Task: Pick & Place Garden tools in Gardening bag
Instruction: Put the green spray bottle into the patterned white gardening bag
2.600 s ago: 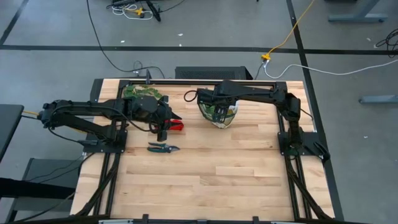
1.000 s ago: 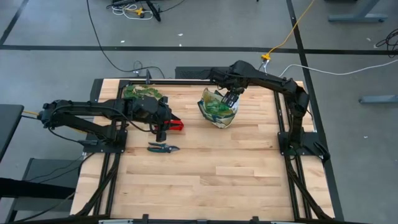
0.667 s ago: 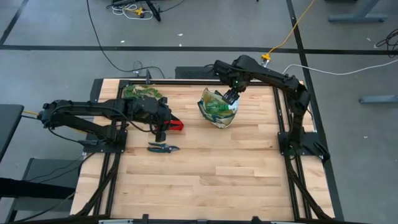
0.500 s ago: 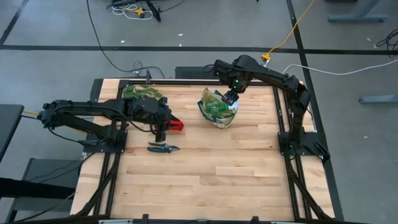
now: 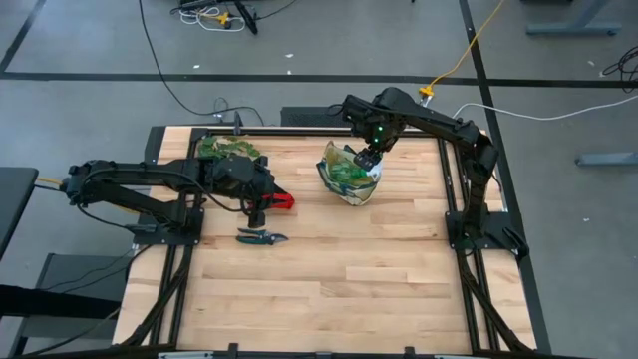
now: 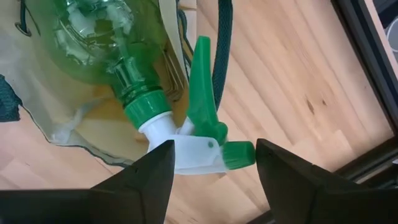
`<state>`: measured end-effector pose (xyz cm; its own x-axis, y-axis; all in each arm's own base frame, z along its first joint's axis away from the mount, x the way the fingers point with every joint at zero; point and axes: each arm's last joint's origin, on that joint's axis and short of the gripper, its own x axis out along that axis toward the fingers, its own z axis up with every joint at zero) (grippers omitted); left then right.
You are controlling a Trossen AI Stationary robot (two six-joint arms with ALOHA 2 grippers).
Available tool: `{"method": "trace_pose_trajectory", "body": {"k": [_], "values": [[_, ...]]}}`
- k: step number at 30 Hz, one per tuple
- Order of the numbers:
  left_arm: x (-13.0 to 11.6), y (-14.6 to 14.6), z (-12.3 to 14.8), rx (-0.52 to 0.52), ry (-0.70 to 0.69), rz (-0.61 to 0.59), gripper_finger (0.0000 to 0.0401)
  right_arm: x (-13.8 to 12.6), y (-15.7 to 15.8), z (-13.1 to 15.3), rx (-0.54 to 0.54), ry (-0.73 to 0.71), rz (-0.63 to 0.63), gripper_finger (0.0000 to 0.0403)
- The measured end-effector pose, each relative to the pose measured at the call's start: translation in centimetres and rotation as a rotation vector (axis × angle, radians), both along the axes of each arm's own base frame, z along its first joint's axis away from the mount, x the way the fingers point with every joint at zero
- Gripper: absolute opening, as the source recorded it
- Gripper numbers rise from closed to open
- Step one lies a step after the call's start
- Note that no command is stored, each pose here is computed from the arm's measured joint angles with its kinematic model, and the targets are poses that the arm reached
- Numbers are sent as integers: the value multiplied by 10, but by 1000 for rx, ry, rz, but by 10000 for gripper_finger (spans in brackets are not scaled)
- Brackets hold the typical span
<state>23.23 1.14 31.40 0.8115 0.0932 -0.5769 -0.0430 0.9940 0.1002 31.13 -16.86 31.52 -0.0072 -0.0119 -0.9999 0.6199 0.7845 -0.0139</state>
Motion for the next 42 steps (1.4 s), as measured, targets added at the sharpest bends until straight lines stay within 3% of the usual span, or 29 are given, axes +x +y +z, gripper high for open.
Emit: {"method": "trace_pose_trajectory", "body": {"k": [4, 11, 29, 36, 42], "values": [[0, 0, 0, 0, 0, 0, 103, -2, -1, -6, 12, 23, -2, 224], [0, 0, 0, 4, 6, -3, 103, -5, 4, -29, 141, 61, 0, 224], [1, 0, 1, 2, -12, -1, 103, -4, 4, -30, 138, 50, 76, 224], [1, 0, 1, 1, -11, -1, 103, 7, 3, -6, 154, -126, 84, 224], [0, 0, 1, -10, -9, 7, 103, 19, 14, -6, 140, -190, 136, 224]]}}
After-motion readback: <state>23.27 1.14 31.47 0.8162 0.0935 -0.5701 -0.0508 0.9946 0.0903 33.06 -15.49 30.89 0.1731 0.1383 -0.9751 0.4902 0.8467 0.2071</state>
